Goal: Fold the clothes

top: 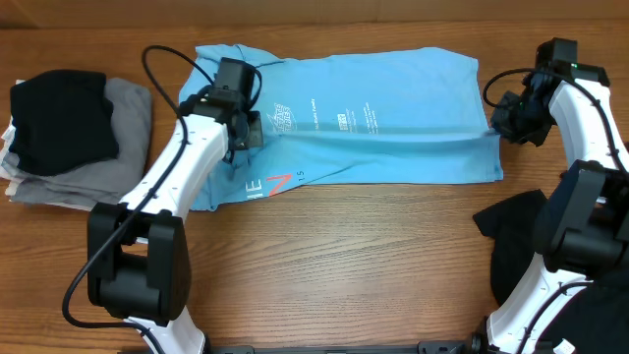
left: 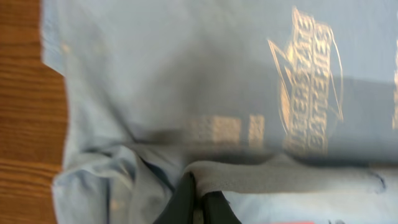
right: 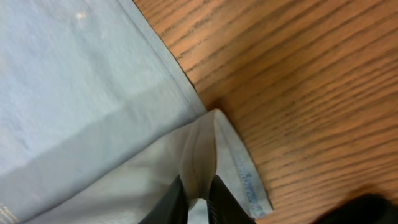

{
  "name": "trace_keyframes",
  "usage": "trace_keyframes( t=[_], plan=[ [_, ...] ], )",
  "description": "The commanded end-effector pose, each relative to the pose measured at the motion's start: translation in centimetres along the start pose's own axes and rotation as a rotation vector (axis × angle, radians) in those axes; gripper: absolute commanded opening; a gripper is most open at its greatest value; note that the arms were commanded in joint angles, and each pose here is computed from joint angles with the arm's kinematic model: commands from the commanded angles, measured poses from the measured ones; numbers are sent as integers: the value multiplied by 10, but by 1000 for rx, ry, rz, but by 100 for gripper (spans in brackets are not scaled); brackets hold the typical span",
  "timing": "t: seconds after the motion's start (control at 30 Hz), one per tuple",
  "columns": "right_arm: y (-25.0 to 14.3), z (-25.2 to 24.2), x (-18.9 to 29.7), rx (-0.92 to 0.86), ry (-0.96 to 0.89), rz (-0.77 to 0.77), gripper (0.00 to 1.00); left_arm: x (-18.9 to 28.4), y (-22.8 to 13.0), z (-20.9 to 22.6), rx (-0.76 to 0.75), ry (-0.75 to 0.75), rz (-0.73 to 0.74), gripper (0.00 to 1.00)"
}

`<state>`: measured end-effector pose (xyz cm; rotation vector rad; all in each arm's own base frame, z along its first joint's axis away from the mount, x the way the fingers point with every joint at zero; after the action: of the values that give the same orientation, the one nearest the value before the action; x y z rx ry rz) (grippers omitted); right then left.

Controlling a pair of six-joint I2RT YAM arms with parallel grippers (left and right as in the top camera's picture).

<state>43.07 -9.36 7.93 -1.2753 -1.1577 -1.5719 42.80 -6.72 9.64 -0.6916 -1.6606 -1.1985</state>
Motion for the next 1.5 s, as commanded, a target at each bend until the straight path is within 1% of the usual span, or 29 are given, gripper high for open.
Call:
trace_keyframes(
  t=[0.0,0.13,0.17,0.3,0.4,0.43,0.5,0.53,0.6,0.63,0.7,0.83,0.9,0.97,1.07,1.13,1.23,1.3,1.33,1.4,1.47],
  plan=[
    [4,0,-1,0,2,-14,15,-4,15,2,3,8,-50,5],
    [7,0,-1,1,3,-29,15,-8,23,-5,9,-15,-86,6],
    [8,0,-1,1,3,-32,15,-11,24,-7,10,-19,-91,8],
    [11,0,-1,2,4,-44,16,-21,21,-6,7,-9,-75,9],
    [14,1,-1,3,4,-58,19,-32,14,-4,1,9,-47,10],
    [15,1,-1,4,5,-63,24,-36,11,-3,-2,16,-36,11],
    [17,1,0,5,5,-70,42,-41,8,-2,-5,26,-23,13],
    [17,1,0,7,5,-69,46,-42,8,-1,-5,32,-24,17],
    [15,0,-1,28,3,-59,51,-43,12,3,7,55,-44,26],
    [12,-1,-1,29,-4,-49,55,-42,15,5,17,68,-60,28],
    [7,-5,-1,24,-22,-26,58,-40,20,7,22,80,-82,34],
    [-14,-12,0,3,-29,63,59,-38,29,13,29,104,-107,38],
    [-24,-12,1,1,-29,103,59,-35,34,17,37,119,-120,48],
    [-30,-12,2,4,-30,129,60,-29,43,21,49,131,-130,54],
    [-35,-12,2,13,-29,154,60,-17,54,25,64,136,-125,57],
    [-38,-12,2,12,-29,163,60,-7,59,24,66,130,-110,57],
    [-42,-12,-2,11,-29,175,60,9,52,19,56,101,-27,60],
    [-48,-13,-7,10,-30,192,60,16,33,11,50,46,86,60],
    [-52,-13,-10,10,-30,204,60,18,18,10,48,29,160,59],
    [-61,-14,-19,8,-30,225,60,20,-6,15,60,42,268,56],
    [-67,-14,-28,8,-26,234,60,21,-29,27,88,101,354,56]
  ],
)
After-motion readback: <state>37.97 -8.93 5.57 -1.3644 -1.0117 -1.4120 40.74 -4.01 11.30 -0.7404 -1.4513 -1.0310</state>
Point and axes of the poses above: each gripper's point midway between its finger pads, its own x axis back along the fingers, its own z axis along the line the jaws close on, y = z × x, the point moved 1 cm from there along x, back along the fingers, and after that the axes turned 15 degrees about x, right-handed, at the moved point
